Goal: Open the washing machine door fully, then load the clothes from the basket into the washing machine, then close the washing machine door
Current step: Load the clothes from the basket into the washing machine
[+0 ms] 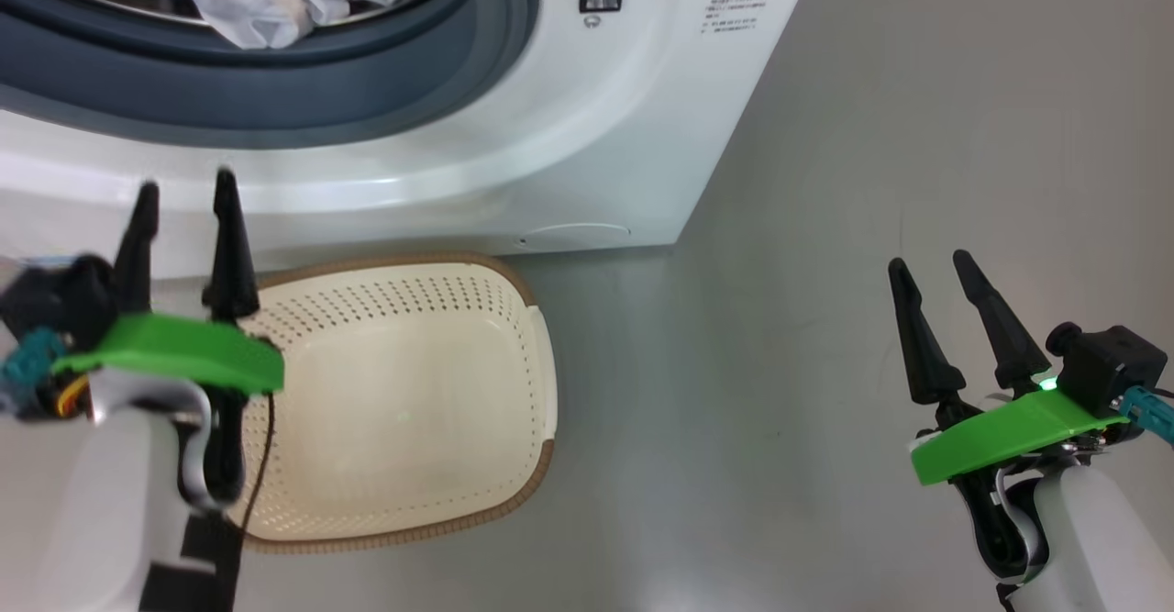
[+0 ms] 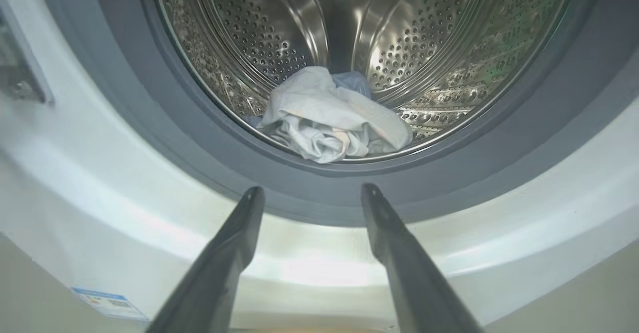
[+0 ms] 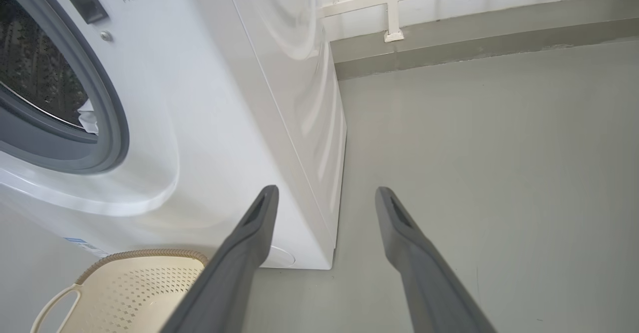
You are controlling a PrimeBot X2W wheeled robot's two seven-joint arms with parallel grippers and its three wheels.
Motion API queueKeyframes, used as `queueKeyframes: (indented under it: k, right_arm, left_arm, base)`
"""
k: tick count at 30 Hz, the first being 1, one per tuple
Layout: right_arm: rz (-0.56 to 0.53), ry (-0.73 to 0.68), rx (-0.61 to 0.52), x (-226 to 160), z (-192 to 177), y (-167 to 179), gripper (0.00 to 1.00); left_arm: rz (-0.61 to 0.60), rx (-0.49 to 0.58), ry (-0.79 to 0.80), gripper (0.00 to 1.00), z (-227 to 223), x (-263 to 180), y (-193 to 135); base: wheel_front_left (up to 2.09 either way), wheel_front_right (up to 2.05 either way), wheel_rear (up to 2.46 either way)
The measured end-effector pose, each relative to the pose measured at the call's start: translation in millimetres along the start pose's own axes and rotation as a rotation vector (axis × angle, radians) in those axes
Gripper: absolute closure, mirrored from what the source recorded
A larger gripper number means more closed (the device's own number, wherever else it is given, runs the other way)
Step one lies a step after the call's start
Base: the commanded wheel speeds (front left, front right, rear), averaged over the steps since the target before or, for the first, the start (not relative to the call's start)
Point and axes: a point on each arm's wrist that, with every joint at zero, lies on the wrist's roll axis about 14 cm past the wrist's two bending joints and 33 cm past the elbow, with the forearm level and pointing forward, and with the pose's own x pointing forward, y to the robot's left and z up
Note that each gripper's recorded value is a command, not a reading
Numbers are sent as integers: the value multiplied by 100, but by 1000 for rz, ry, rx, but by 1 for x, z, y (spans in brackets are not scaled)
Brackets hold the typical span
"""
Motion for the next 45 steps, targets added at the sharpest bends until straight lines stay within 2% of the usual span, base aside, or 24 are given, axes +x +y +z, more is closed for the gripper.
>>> queueKeyframes:
  k: [22, 45]
  right_arm:
    - [23, -38, -27, -39, 25, 8, 0]
    - [4, -66, -30, -87, 35, 5, 0]
  left_arm:
    - [83, 12, 28, 0, -1, -101, 16]
    - [142, 24, 5, 0, 9, -172, 29]
  base:
    - [0, 0, 0]
    - [0, 0, 0]
